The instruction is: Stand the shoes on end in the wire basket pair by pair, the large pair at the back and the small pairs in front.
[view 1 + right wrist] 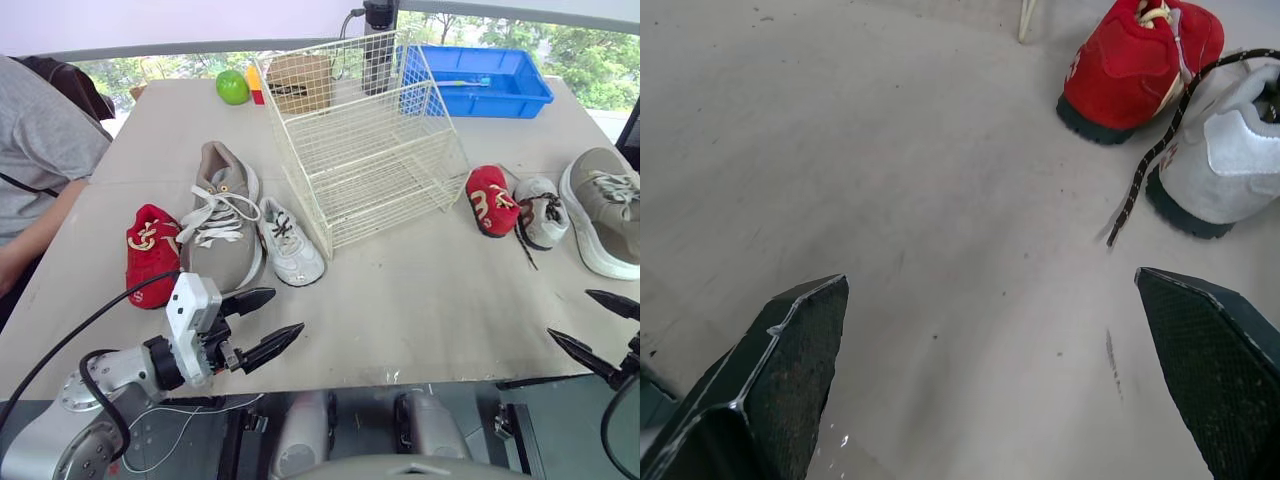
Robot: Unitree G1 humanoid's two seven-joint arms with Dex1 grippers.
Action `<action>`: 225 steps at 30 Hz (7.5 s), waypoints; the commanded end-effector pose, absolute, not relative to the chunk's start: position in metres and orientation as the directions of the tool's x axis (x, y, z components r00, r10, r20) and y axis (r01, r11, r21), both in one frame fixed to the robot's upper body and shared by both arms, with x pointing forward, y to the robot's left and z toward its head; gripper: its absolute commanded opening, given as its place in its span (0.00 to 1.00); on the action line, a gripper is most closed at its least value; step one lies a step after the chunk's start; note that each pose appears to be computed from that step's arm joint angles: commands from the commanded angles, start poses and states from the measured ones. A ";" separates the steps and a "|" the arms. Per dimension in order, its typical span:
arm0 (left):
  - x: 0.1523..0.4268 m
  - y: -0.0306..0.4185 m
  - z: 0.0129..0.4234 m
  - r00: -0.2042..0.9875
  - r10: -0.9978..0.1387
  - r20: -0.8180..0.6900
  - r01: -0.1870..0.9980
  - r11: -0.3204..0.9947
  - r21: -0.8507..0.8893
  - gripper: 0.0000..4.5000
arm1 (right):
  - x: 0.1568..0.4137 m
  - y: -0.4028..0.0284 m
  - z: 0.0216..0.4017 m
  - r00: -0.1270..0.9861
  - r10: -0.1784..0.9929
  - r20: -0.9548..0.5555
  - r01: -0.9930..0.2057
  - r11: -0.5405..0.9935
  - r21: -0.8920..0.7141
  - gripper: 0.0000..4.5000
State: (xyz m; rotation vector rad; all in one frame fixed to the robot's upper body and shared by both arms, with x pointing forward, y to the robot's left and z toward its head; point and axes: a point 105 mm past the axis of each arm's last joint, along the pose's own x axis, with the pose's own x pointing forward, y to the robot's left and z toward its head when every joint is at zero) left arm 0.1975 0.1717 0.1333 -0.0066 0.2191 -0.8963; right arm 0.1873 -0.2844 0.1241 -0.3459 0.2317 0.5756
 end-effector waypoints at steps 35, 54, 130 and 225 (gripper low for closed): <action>0.150 0.062 0.168 0.573 -0.810 0.129 0.816 0.578 0.008 1.00 | 0.402 -0.126 0.236 0.325 0.574 -0.751 -0.852 -0.167 -0.497 0.01; 0.208 0.130 0.172 0.635 -0.760 0.139 0.769 0.639 -0.023 1.00 | 0.329 -0.118 0.217 0.367 0.586 -0.723 -0.917 0.098 -0.386 0.01; 0.214 0.048 0.218 0.084 -0.976 0.203 0.996 0.087 0.003 1.00 | 0.325 -0.377 0.138 0.927 -0.286 -0.244 0.279 0.958 -0.064 0.10; 0.318 0.073 0.382 0.474 -0.623 0.623 0.344 0.782 0.520 0.04 | 0.357 -0.052 0.393 0.860 0.380 0.341 -0.438 0.892 0.109 1.00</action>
